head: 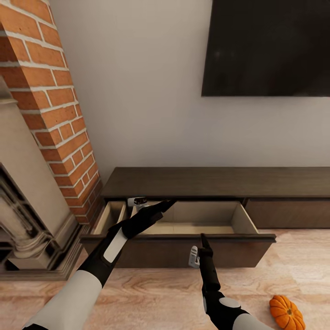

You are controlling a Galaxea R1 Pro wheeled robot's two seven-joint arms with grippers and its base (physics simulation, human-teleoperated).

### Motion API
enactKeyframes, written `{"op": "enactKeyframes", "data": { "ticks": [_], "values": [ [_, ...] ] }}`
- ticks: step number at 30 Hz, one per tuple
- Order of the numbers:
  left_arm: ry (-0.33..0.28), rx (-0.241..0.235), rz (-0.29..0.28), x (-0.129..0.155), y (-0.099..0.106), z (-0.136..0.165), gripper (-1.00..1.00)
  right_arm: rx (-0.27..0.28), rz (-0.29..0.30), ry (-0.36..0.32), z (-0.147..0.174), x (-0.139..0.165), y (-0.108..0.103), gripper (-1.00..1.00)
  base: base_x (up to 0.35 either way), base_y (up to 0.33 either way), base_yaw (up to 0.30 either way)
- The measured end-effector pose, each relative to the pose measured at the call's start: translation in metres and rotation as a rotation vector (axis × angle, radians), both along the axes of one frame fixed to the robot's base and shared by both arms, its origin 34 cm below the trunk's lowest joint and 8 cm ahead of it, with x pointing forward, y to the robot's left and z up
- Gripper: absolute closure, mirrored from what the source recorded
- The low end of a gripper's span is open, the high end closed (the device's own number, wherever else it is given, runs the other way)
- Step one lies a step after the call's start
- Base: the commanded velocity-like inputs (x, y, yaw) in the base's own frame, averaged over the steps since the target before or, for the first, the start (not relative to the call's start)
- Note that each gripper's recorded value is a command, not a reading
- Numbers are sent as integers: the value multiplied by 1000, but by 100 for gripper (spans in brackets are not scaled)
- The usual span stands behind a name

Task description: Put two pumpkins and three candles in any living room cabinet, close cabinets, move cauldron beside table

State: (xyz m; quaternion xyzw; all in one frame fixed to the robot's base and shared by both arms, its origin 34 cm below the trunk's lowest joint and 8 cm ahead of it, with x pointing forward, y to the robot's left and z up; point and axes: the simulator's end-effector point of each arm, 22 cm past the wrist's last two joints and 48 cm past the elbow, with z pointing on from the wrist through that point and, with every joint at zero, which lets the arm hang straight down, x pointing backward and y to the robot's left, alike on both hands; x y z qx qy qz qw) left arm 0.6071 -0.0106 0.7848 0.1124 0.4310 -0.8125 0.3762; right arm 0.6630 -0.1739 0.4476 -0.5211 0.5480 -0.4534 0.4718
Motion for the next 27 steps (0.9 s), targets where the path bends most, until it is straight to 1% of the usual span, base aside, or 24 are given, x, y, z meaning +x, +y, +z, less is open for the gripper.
{"op": "enactKeyframes", "data": {
  "ticks": [9,16,23,25,27],
  "values": [
    [2,1,2,5,0,19,-100,-8,-8,-9,21,5,-5,-100,0,0,0],
    [3,1,2,9,0,34,-100,-20,-23,-67,49,9,-13,-100,0,0,0],
    [3,4,3,12,0,49,-100,-20,-36,-127,77,14,-18,-100,0,0,0],
    [3,5,3,13,0,53,-100,-17,-47,-139,84,15,-23,-100,0,0,0],
    [6,10,5,15,-1,57,-100,-15,-71,-144,90,17,-33,-100,0,0,0]
  ]
}}
